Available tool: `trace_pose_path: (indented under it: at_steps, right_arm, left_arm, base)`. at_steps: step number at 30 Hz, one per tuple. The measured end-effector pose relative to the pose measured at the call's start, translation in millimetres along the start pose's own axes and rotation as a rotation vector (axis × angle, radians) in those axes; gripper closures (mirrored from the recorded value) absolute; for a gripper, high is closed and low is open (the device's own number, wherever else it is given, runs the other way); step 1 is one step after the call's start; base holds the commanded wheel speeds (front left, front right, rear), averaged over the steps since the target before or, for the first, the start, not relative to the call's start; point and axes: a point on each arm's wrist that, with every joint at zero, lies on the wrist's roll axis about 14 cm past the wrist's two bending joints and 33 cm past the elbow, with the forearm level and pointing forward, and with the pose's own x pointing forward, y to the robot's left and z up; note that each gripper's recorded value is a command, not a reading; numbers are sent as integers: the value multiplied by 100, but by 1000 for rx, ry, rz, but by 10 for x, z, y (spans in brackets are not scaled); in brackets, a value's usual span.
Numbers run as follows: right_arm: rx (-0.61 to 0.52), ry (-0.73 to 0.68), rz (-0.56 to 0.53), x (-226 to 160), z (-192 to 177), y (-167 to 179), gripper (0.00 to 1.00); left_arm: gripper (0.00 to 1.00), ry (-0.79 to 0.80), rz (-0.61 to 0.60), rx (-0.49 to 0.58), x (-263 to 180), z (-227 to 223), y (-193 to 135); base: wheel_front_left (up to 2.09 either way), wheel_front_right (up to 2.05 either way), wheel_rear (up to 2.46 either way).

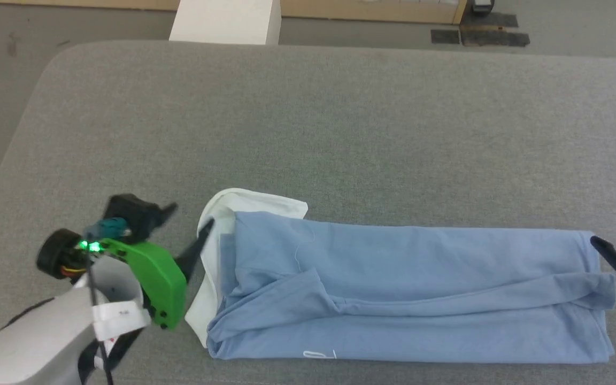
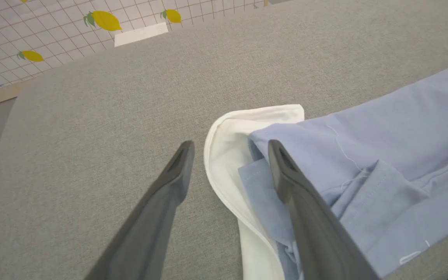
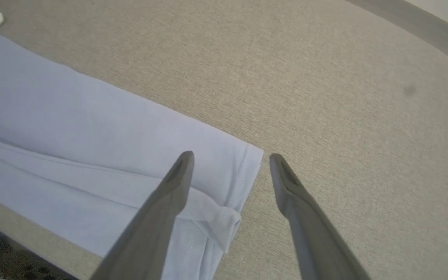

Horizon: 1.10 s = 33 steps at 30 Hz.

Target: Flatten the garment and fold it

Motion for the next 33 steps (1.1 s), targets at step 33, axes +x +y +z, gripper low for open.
trace_pose_path:
  at_steps: [33]
  right_arm:
    - [567,274,-200,389,-1191,280,0]
  left_arm:
    - [0,-445,502,86,-453,286,715]
  base:
    - [0,0,0]
